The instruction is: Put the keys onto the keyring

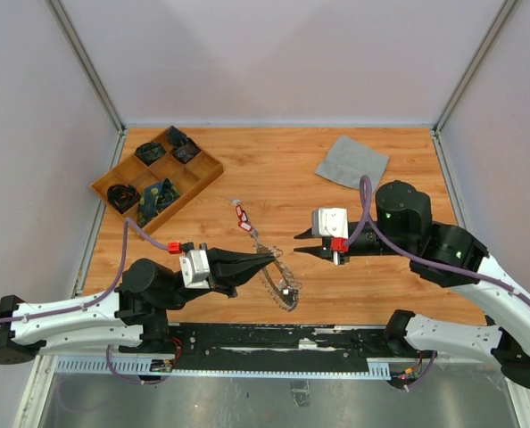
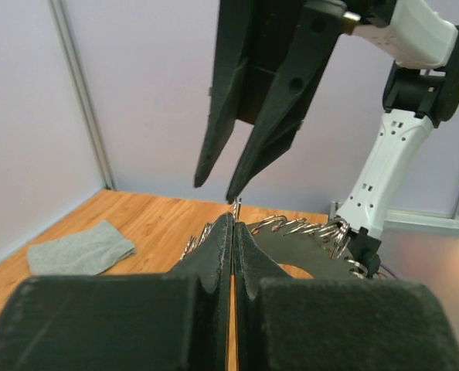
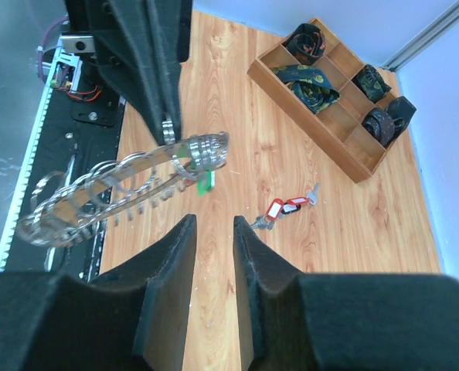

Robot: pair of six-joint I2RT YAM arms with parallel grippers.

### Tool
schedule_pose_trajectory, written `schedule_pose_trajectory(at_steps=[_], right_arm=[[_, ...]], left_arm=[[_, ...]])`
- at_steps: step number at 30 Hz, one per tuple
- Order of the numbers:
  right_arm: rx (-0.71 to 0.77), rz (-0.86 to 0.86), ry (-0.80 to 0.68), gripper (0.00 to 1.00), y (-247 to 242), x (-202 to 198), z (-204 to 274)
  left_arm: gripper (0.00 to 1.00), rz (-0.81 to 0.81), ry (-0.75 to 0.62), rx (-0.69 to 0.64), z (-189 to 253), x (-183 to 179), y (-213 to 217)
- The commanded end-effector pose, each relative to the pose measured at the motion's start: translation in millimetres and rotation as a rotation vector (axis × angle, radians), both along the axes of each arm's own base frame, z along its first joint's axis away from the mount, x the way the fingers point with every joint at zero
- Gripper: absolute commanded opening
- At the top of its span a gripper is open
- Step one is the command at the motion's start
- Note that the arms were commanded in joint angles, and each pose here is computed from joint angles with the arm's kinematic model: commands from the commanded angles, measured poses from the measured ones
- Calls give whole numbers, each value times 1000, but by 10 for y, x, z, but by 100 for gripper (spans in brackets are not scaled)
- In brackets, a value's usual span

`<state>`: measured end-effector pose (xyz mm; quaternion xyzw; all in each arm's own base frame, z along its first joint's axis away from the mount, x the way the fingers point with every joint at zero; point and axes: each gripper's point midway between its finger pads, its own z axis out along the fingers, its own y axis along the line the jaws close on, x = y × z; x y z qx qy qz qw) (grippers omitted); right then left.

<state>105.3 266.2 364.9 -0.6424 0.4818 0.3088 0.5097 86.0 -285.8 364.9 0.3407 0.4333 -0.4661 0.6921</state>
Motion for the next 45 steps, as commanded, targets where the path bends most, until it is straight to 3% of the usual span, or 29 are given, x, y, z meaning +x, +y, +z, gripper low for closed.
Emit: schedule_pose_trajectory(at_steps=[1,15,35,45], right_arm=[[94,11,-99,26,115,72,215],[122,191,-110,35,159,-223,108],[133,243,-83,26,294,-280,51],[98,246,-74,31,256,-307,-27]], left_arm=[[1,-74,-53,-68,207,-162,28],[1,-70,-60,-71,239,-158,26],[0,-69,-60,-71,243,-154,17],[0,-59,-57,-73,241,-135,22]])
